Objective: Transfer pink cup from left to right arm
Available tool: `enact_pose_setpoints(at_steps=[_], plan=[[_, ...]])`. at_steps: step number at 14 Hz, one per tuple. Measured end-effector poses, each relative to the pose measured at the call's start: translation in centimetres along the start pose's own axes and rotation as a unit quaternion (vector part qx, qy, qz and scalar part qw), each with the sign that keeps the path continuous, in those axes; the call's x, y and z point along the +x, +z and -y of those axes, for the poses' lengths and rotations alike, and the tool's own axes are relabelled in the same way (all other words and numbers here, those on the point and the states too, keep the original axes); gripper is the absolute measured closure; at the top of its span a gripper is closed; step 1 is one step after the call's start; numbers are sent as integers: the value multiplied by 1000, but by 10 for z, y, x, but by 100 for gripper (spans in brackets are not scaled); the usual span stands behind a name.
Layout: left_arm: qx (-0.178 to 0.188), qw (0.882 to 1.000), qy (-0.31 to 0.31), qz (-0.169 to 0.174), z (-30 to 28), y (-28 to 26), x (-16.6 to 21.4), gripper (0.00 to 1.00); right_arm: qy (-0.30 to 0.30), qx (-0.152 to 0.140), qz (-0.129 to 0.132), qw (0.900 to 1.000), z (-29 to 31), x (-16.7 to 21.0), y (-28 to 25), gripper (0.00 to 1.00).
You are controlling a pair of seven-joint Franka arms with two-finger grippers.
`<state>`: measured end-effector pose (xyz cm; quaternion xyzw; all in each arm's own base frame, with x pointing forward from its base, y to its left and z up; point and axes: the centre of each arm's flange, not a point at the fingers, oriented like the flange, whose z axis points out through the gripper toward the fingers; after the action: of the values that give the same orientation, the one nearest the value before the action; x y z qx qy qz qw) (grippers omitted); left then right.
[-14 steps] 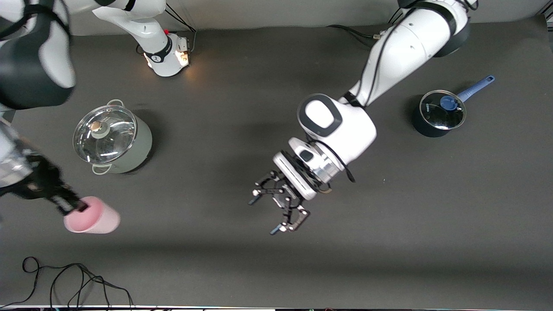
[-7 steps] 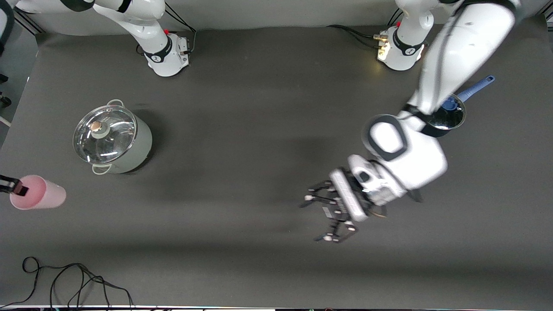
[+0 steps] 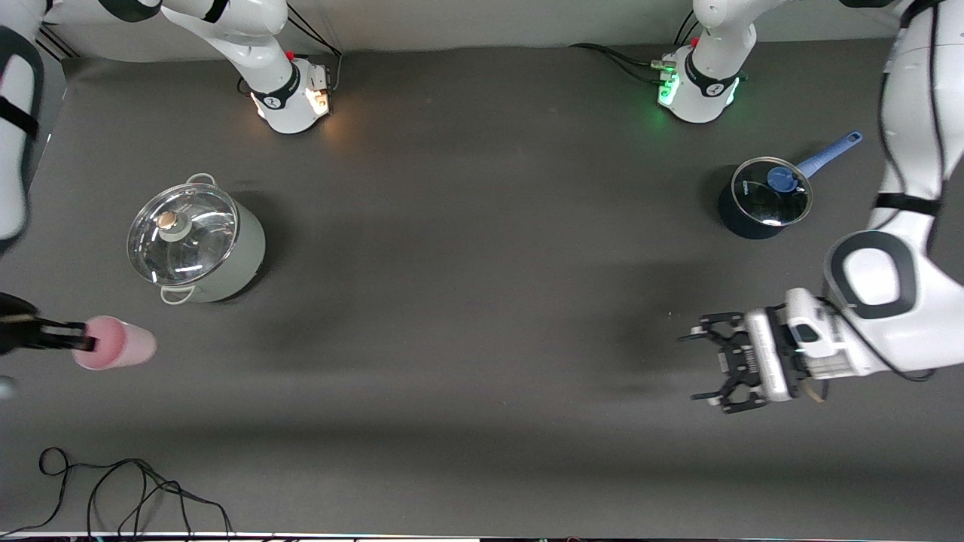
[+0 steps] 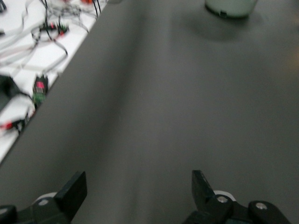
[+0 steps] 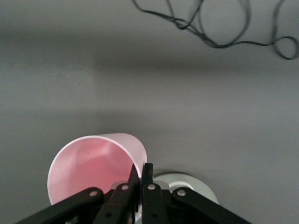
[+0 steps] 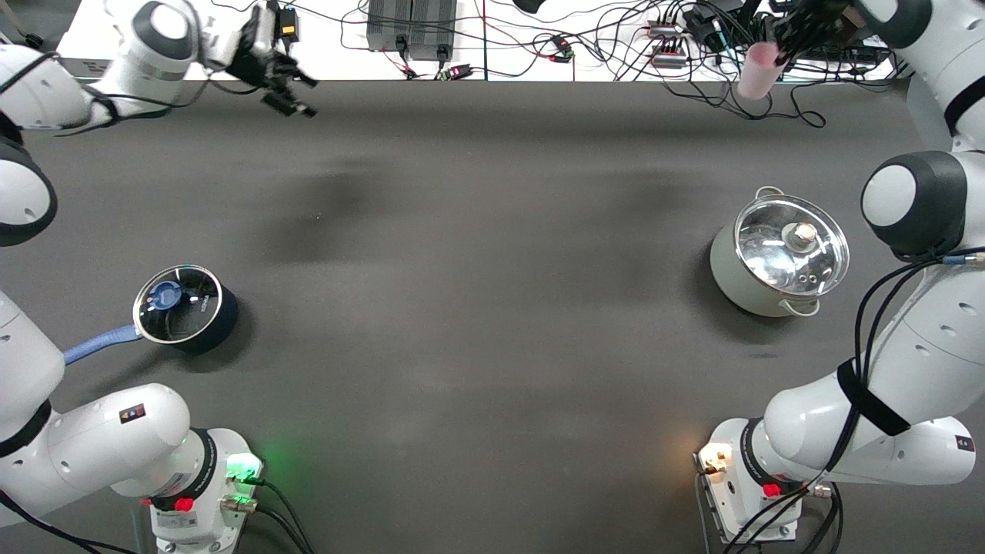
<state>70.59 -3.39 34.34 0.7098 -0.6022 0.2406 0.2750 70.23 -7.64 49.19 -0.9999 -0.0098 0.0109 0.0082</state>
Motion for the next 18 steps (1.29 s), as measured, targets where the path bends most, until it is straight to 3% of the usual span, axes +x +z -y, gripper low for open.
enact_pose_setpoints(at_steps=[4, 9, 11, 14, 18], plan=[[-7, 993, -45, 109, 0, -43, -72, 0, -20, 0, -25, 999, -3, 7, 82, 96], [56, 972, -102, 203, 3, -116, -95, 0, -35, -1, -29, 999, -30, -3, 159, 96], [89, 958, -117, 248, 7, -149, -99, 0, -38, -2, -40, 998, -36, -3, 184, 96], [132, 936, -149, 289, 7, -183, -94, 0, -43, -6, -72, 996, -33, -8, 222, 96], [172, 898, -267, 305, -10, -216, -76, 0, -43, -7, -82, 996, -30, -17, 244, 96]])
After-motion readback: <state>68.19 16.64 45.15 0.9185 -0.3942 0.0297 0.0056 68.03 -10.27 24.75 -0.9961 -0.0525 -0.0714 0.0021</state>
